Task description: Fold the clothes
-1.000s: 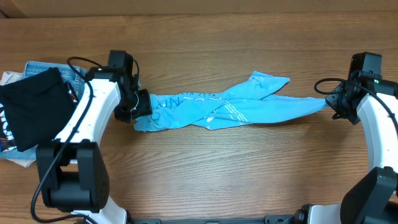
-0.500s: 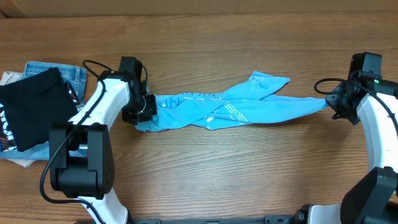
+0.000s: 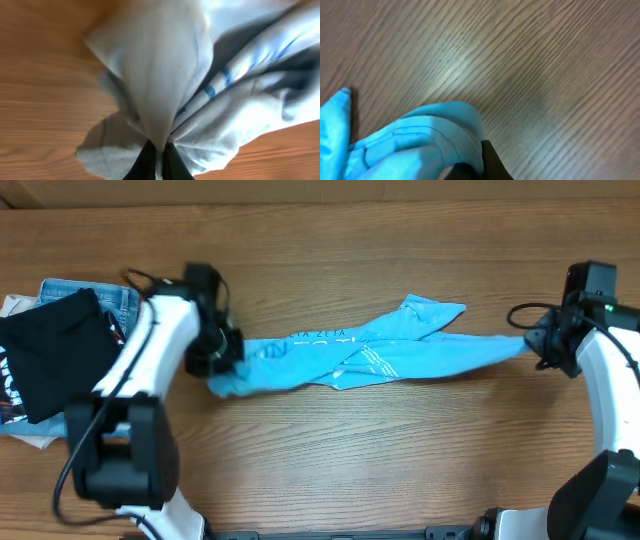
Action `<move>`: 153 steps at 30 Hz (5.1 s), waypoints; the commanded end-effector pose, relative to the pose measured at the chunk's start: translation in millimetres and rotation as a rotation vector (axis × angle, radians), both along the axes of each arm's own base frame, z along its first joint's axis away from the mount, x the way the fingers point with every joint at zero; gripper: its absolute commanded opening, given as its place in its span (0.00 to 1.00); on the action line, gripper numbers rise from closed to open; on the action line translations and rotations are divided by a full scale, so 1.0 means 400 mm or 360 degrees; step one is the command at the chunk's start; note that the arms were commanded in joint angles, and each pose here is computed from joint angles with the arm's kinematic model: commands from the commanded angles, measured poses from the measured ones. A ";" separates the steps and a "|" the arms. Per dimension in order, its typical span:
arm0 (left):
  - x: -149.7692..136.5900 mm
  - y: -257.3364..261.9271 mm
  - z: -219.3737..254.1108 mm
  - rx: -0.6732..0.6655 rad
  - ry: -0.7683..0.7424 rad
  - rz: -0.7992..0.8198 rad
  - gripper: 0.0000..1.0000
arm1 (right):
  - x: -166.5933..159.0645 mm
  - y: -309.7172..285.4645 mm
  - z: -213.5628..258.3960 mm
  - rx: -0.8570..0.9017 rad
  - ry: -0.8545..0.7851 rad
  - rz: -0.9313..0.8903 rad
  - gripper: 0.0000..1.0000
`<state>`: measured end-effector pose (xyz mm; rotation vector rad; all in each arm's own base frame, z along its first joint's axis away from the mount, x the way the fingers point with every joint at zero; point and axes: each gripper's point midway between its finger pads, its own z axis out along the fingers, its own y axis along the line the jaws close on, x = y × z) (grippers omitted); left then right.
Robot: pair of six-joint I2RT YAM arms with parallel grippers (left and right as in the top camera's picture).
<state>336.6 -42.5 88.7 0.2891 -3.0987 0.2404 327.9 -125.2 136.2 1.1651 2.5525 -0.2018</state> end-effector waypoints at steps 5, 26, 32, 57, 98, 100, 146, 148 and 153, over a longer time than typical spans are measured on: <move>0.123 0.098 0.458 -0.0173 -0.0829 0.0179 0.04 | 0.065 -0.044 0.289 -0.0114 -0.0351 0.0005 0.04; 0.080 0.209 0.607 -0.0311 -0.1044 0.0410 0.04 | 0.061 -0.007 0.463 -0.0134 -0.0625 0.0163 0.04; 0.172 0.206 0.691 -0.0286 -0.1376 0.0313 0.04 | 0.166 0.060 0.504 -0.0016 -0.0869 0.0500 0.04; -0.007 -0.020 0.431 -0.0372 -0.0574 0.0008 0.04 | 0.047 -0.011 0.065 0.0078 0.0271 0.0450 0.09; -0.343 0.136 0.139 0.0441 0.0495 0.0280 0.04 | 0.307 0.648 -0.063 0.0492 -0.0179 0.1435 0.54; -0.335 0.139 0.137 0.0446 0.0474 0.0276 0.04 | 0.319 0.685 -0.091 0.0497 -0.0187 0.1470 0.58; -0.165 0.087 0.108 0.0245 0.0045 0.0315 0.07 | 0.440 0.604 0.066 0.0156 -0.0311 0.1182 0.04; -0.133 0.080 0.108 0.0214 -0.0036 0.0320 0.08 | 0.396 0.577 0.123 0.0152 -0.0258 0.1159 0.04; -0.088 0.071 0.112 0.0169 -0.0147 0.0326 0.08 | 0.219 0.499 0.133 0.0152 0.0148 0.1087 0.04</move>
